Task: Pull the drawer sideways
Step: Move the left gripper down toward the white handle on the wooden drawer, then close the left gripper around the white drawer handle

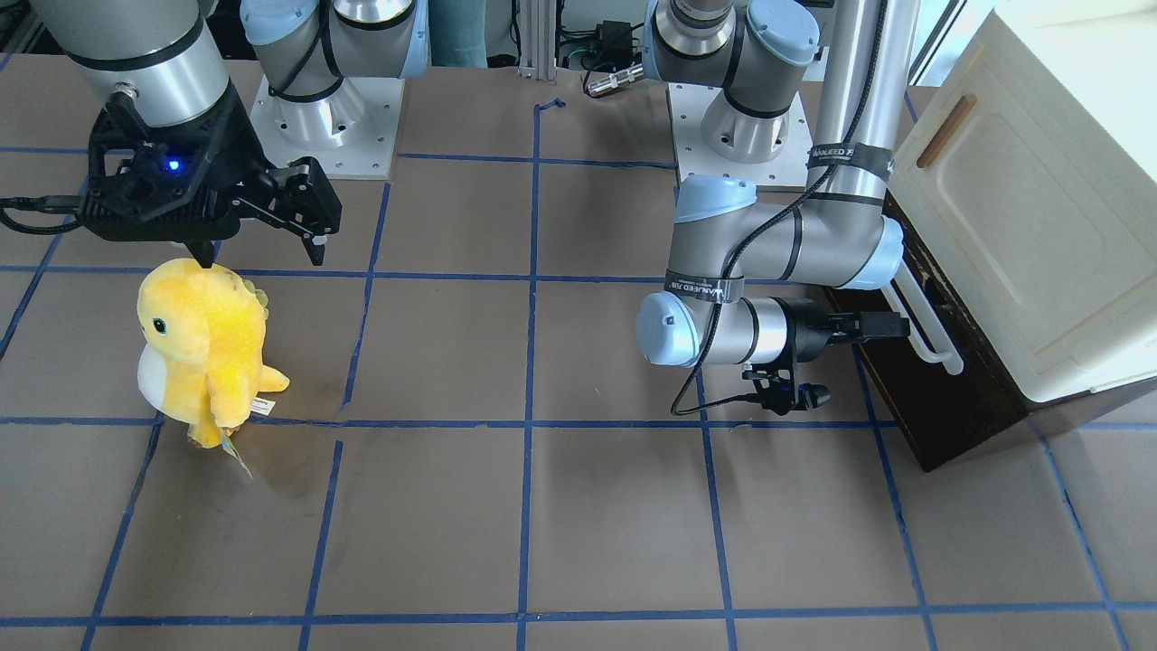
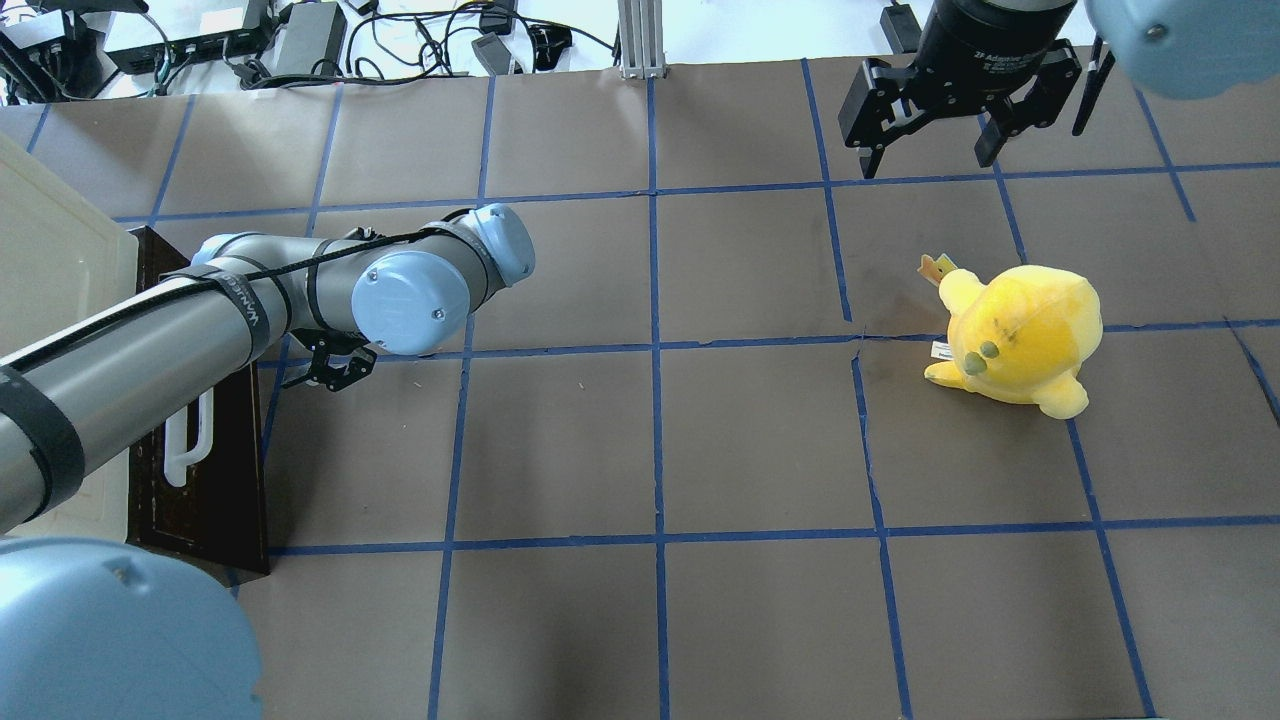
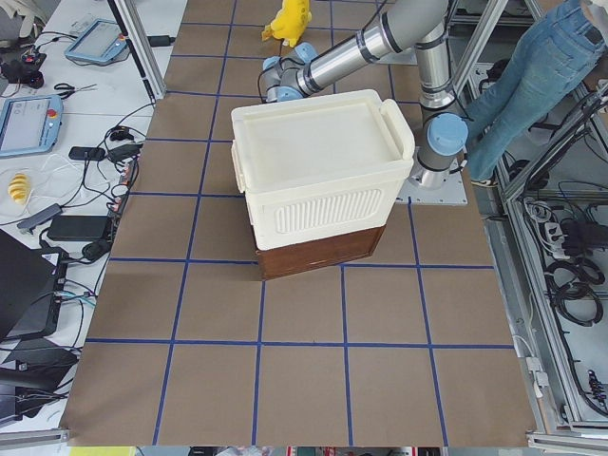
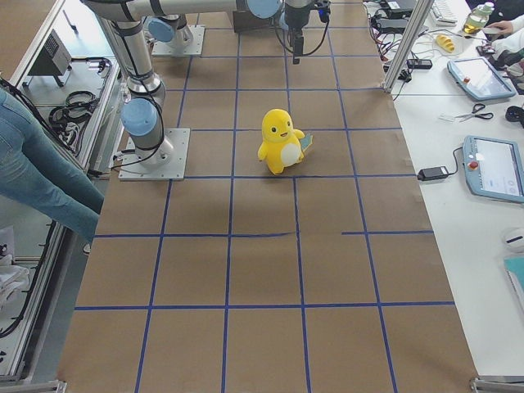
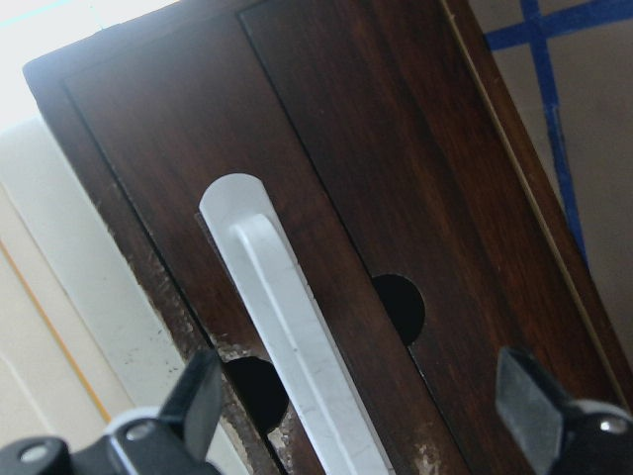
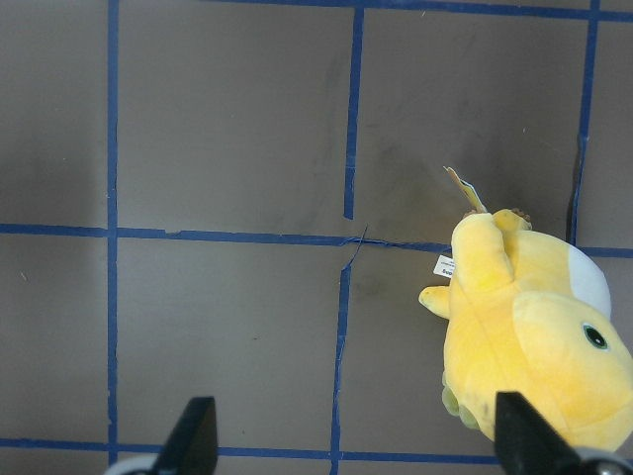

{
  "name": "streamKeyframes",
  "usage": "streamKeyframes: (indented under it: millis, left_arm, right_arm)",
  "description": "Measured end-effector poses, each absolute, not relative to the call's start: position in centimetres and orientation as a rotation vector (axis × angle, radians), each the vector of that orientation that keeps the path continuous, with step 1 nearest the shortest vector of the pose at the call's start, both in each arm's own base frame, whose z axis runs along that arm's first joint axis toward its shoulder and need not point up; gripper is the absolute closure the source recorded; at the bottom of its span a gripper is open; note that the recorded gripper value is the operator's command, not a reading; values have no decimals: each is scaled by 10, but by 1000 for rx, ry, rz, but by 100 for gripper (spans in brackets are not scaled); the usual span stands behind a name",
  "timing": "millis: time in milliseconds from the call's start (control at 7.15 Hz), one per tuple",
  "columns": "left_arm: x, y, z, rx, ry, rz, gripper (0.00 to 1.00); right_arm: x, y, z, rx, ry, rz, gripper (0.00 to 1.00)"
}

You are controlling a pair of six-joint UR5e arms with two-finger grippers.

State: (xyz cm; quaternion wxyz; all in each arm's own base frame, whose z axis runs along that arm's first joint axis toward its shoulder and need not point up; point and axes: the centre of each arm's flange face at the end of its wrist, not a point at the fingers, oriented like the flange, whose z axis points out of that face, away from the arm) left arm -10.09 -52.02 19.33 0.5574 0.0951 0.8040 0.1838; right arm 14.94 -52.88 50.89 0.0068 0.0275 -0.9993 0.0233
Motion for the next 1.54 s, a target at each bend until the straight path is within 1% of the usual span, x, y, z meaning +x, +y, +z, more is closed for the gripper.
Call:
streamKeyframes:
  millis: [140, 559, 699, 839, 978, 1258, 1398, 1538]
  left_arm:
    - [-92, -521, 193, 204, 1898, 444, 4]
    - [-85, -510, 195, 178, 1881, 477, 9]
    - [-84, -506, 196, 175, 1872, 487, 18]
    - [-84, -504, 197, 174, 1868, 492, 37]
    - [-84, -504, 198, 177, 1866, 496, 47]
    - [-84, -504, 198, 191, 1860, 508, 72]
    - [-84, -503, 198, 195, 1856, 511, 79]
    - [-83, -503, 198, 199, 1854, 515, 83]
  right_arm:
    - [149, -529, 509, 86, -3126, 73, 0]
    - [149, -529, 509, 86, -3126, 73, 0]
    - [149, -529, 509, 86, -3126, 73, 0]
    - [149, -529, 509, 86, -3126, 73, 0]
    - [149, -529, 509, 86, -3126, 73, 0]
    - [149, -529, 509, 86, -3126, 73, 0]
    - [149, -529, 509, 87, -3126, 73, 0]
    - [149, -529, 509, 86, -3126, 73, 0]
